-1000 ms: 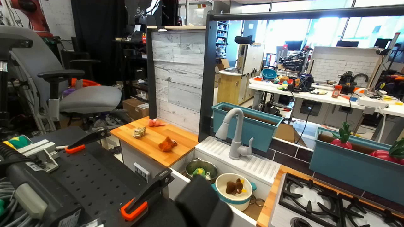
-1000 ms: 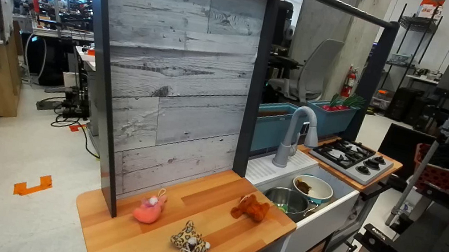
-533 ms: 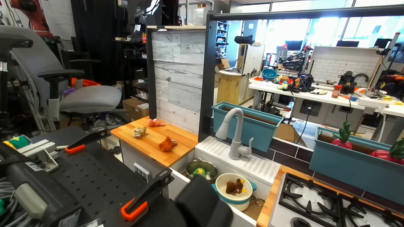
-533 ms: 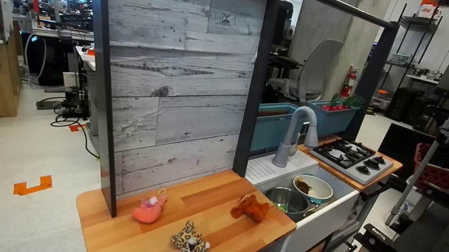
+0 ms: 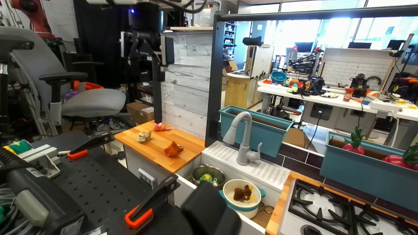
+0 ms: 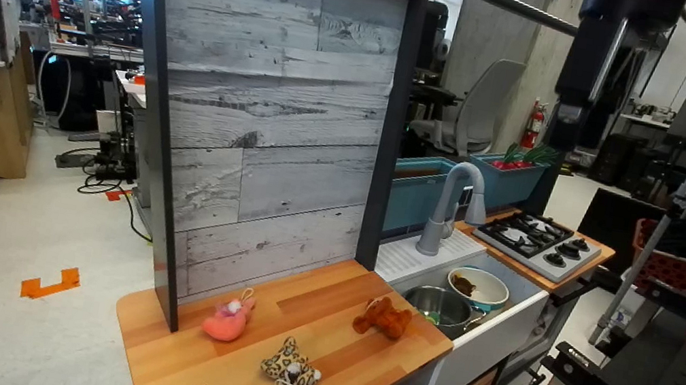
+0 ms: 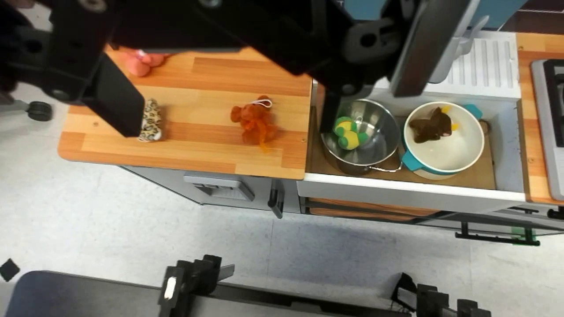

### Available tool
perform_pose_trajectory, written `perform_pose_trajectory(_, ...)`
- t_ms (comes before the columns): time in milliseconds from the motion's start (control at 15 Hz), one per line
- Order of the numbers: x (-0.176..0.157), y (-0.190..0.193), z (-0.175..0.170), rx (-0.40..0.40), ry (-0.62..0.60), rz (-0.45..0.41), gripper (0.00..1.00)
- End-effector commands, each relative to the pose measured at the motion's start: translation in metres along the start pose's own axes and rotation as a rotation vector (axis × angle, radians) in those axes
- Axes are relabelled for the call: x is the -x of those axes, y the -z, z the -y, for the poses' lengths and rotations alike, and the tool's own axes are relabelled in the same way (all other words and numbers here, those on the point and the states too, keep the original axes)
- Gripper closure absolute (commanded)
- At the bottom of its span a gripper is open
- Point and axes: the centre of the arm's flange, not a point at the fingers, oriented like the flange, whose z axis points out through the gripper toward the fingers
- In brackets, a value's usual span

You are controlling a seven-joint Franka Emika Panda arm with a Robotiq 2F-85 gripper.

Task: Move the brown bear

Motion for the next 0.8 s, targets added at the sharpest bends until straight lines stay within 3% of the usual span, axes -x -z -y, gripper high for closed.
perform_pose_trajectory(0, -0.044, -0.048, -0.006, 0.052, 0.001, 0.037, 0.00)
perform_pose_trajectory(733, -0.111, -0.175, 0.007, 0.082, 0.003, 0.115, 0.00)
